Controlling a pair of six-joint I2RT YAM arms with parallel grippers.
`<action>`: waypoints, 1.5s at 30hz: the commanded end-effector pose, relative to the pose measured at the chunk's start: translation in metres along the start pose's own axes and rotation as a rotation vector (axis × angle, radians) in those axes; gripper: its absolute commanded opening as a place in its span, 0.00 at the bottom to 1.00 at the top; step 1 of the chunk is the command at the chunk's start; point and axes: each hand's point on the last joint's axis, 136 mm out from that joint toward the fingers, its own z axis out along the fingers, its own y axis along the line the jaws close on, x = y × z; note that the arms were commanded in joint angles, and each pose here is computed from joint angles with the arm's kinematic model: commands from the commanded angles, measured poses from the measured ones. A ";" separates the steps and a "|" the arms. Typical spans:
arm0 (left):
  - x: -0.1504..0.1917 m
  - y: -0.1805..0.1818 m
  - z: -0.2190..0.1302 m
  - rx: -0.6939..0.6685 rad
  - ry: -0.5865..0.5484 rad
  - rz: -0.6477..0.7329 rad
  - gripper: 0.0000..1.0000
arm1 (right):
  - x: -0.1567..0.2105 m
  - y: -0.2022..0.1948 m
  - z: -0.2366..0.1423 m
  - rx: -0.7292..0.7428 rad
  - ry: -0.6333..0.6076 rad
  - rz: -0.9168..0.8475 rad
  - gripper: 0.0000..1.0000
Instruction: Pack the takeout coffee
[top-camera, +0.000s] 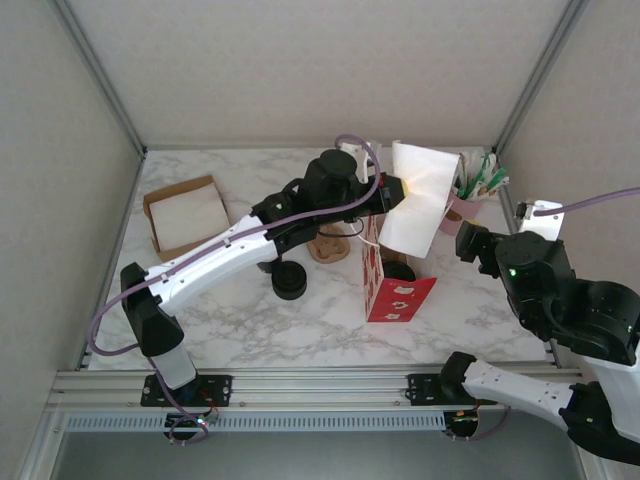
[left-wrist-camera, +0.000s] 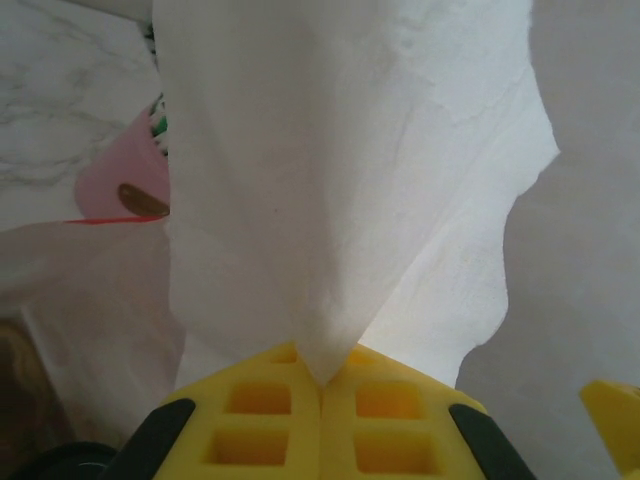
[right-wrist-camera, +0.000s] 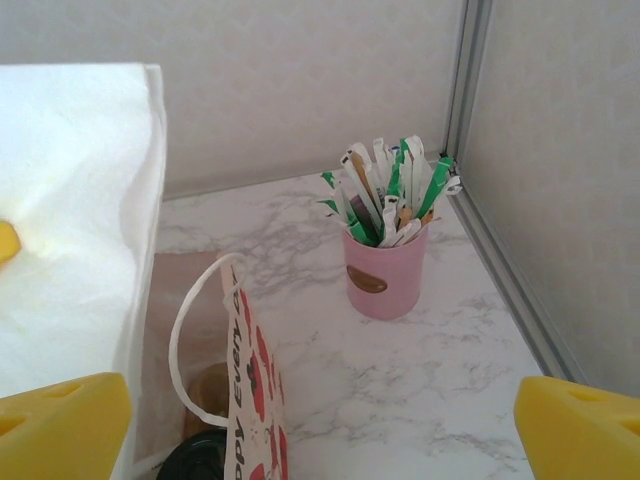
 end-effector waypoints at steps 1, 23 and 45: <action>-0.002 0.008 -0.002 -0.032 -0.041 -0.009 0.00 | 0.001 -0.002 0.001 0.016 -0.006 0.007 0.99; 0.040 0.051 0.026 -0.372 -0.027 0.076 0.00 | 0.014 0.026 0.020 0.001 0.068 -0.082 0.99; 0.029 0.005 0.037 -0.218 -0.026 -0.019 0.00 | 0.029 0.032 0.030 -0.021 0.128 -0.089 0.99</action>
